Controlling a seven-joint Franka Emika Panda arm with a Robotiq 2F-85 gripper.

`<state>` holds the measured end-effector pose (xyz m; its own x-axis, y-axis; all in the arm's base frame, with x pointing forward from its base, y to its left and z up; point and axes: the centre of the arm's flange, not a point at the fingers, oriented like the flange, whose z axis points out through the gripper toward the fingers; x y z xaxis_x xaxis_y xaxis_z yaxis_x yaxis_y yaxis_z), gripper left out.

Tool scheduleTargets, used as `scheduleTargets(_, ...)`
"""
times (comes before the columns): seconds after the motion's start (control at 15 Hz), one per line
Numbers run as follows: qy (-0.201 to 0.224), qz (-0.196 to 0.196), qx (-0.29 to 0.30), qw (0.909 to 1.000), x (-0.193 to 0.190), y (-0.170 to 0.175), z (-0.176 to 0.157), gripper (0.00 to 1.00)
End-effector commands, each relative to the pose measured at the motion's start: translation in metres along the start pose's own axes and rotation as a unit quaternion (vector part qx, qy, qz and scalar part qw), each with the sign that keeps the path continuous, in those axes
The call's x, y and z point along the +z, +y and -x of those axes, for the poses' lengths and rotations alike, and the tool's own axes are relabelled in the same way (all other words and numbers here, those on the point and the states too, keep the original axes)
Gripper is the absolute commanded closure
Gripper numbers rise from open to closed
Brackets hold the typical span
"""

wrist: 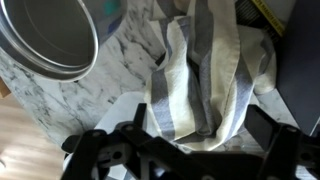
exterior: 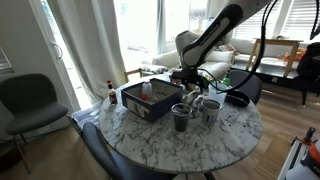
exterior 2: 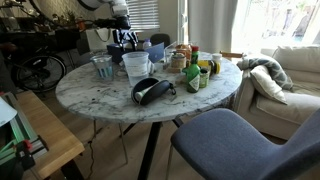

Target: Pick up the striped towel and put it on the left side of the table next to the blue box

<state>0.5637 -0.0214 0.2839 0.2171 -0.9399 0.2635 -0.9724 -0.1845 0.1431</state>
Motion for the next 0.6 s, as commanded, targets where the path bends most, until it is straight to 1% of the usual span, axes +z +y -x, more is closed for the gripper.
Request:
scheduleTargets(0.0,0.001,0.000,0.000,1.0000,-0.001,0.000,-0.001,0.00)
scheduleTargets(0.07,0.001,-0.001,0.001,1.0000,-0.002,0.001,-0.002,0.00)
scheduleTargets(0.27,-0.032,0.002,0.018,0.9993,-0.001,-0.013,-0.023,0.00)
scheduleTargets(0.33,-0.041,0.004,0.035,0.9985,0.000,-0.019,-0.032,0.00)
scheduleTargets(0.47,-0.046,0.002,0.059,0.9972,0.003,-0.027,-0.043,0.00)
scheduleTargets(0.53,-0.048,-0.001,0.067,0.9966,0.005,-0.031,-0.048,0.10)
